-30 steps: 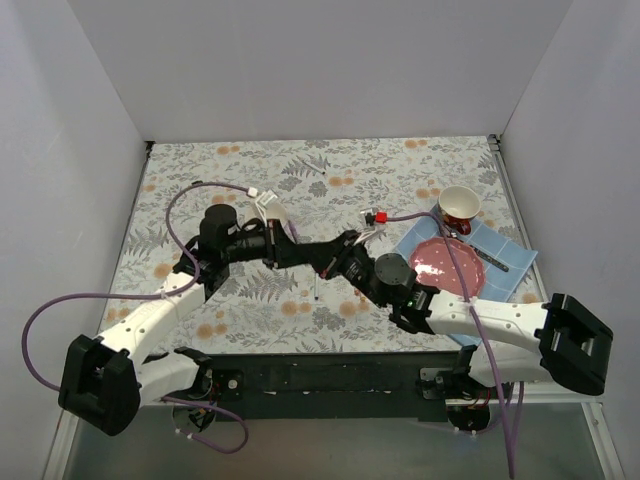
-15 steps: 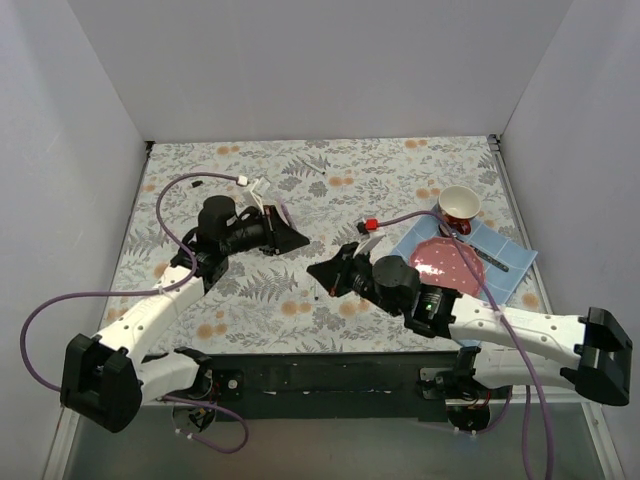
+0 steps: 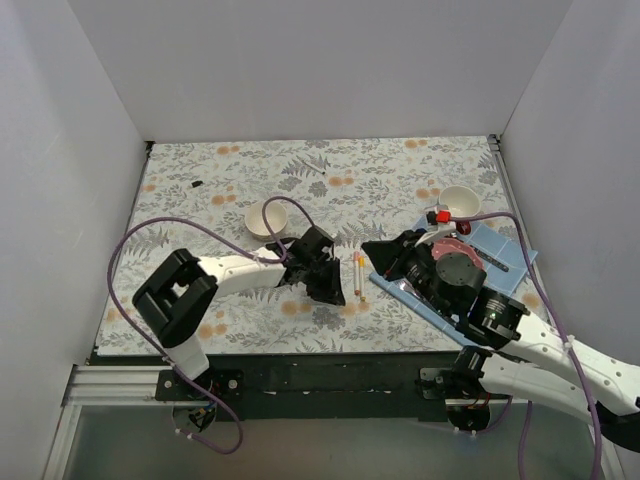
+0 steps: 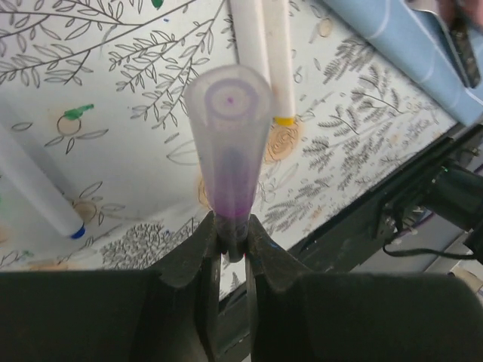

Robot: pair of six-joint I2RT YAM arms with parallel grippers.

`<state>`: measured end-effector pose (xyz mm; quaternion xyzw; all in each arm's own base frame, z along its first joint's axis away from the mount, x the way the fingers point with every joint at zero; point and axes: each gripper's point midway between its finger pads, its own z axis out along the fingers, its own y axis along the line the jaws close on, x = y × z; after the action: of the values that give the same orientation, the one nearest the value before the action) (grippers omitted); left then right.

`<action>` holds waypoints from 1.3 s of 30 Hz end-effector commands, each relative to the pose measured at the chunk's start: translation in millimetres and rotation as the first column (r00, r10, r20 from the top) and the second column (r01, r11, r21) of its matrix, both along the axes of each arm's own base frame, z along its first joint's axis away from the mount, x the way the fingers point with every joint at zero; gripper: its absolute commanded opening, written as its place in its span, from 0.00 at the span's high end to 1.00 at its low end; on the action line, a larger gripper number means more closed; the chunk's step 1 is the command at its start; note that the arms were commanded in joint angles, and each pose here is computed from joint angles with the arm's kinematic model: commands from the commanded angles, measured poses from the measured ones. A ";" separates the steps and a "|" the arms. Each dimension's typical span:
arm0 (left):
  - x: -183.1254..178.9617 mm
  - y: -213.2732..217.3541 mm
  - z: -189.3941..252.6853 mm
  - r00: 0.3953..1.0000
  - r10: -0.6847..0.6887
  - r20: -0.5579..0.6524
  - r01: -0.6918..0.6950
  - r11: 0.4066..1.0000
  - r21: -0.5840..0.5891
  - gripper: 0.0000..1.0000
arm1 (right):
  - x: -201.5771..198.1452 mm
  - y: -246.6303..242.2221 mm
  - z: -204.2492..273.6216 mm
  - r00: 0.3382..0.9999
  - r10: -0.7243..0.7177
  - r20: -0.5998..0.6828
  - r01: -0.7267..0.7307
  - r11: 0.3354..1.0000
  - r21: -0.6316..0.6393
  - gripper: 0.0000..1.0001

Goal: Insert the pens into the pen caps
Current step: Place the pen on the table with the left arm, then grab a barrel on the table with the right arm

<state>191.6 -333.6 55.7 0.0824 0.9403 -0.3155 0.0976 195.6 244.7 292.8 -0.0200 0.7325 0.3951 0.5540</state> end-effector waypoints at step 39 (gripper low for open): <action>487.3 122.7 43.8 0.527 0.713 0.464 -0.663 0.686 -0.301 0.30 | 141.6 -23.4 2.3 0.949 -0.252 0.189 0.287 0.939 -0.190 0.57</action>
<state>655.1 -205.6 53.8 -0.2425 0.8457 -0.2074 0.4277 266.3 235.5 251.3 -0.0467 0.7621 0.2438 0.5980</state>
